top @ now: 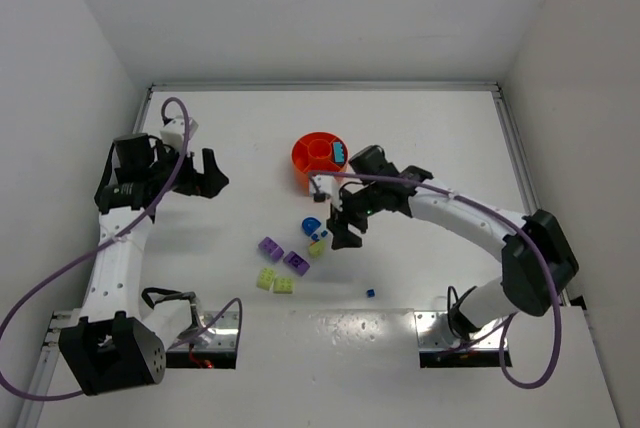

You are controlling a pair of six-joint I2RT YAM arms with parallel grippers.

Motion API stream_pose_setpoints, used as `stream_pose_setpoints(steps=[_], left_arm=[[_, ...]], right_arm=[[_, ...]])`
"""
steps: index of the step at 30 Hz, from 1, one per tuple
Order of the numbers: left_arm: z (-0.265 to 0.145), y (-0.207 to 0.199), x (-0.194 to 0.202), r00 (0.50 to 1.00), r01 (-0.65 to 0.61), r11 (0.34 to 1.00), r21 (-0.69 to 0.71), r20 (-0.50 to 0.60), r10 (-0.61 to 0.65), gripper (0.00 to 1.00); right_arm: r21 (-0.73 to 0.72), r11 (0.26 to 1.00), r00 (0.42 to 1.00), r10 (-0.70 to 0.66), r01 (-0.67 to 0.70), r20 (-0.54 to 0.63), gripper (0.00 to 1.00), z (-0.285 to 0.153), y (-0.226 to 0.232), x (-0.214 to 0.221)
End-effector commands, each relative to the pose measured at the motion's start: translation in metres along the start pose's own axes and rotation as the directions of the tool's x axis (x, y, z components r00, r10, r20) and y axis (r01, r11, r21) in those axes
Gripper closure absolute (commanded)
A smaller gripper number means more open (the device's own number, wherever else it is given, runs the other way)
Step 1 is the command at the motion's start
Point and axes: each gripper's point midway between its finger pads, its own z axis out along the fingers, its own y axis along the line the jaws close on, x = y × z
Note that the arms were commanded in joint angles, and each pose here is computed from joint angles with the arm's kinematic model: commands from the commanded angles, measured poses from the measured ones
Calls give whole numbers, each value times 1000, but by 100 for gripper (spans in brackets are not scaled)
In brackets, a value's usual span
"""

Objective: Sort the legos into containers by color

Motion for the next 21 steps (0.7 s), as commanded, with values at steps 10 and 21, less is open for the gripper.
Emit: stream_pose_setpoints(steps=[10,21], left_arm=[[4,8,1,1000,22,1000,-16,-1,-22,0],[5,-1,5,1000,5,999,41,-7,-4,0]], right_arm=[[240,970,998,52,-46,-19,30,47,-45,-31],[-20,967,962,-253,253,-104,43,66,-5,-1]])
